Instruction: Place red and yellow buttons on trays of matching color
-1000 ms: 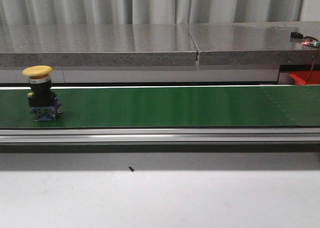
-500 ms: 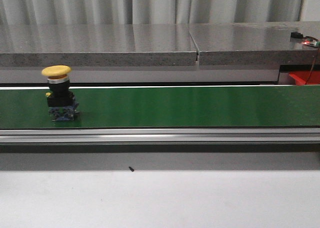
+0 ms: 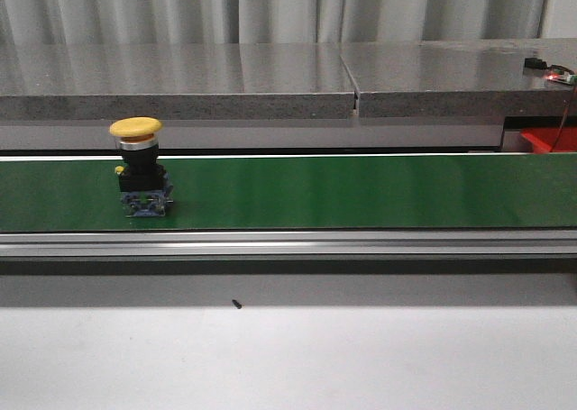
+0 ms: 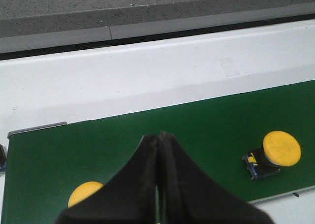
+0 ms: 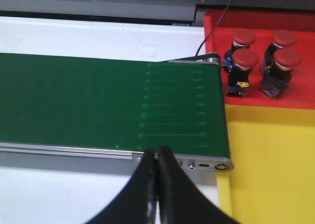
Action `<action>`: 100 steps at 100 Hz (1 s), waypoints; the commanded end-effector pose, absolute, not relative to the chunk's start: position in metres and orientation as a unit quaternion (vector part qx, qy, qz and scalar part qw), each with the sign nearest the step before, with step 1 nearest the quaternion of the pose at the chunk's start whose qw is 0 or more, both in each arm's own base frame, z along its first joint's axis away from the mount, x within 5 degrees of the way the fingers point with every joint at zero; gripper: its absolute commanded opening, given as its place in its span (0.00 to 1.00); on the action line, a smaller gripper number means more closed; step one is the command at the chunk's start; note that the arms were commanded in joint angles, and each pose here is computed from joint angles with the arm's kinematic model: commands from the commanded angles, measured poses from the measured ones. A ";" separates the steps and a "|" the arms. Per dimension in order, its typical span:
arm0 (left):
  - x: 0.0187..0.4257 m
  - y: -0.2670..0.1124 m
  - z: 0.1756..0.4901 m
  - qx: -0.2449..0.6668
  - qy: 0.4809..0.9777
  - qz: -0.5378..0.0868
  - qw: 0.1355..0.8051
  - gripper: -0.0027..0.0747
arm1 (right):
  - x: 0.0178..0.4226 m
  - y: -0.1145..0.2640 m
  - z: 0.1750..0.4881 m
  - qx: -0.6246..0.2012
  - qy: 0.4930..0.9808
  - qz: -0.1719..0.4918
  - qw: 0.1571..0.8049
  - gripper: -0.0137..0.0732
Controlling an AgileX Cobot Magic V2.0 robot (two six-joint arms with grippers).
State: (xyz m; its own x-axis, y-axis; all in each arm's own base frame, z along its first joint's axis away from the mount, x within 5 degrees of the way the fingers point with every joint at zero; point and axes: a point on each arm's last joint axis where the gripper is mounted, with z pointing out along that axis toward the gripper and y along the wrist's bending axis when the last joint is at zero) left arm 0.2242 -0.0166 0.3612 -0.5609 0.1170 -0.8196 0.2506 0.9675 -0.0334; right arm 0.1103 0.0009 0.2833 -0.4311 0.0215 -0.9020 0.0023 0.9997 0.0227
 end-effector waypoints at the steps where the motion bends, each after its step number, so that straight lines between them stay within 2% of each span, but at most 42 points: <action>1: 0.216 -0.019 0.379 0.097 0.855 -0.079 0.503 0.01 | 0.113 0.001 0.297 0.003 0.820 0.006 0.572 0.08; 55: 0.166 -0.021 0.358 0.082 0.845 -0.096 0.520 0.01 | 0.113 0.001 0.297 0.003 0.820 0.006 0.572 0.08; 80: 0.143 -0.017 0.337 0.026 0.838 -0.073 0.539 0.01 | 0.113 0.001 0.297 0.003 0.820 0.006 0.572 0.08; 100: 0.124 -0.022 0.322 0.045 0.829 -0.082 0.551 0.01 | 0.113 0.001 0.297 0.003 0.820 0.006 0.572 0.08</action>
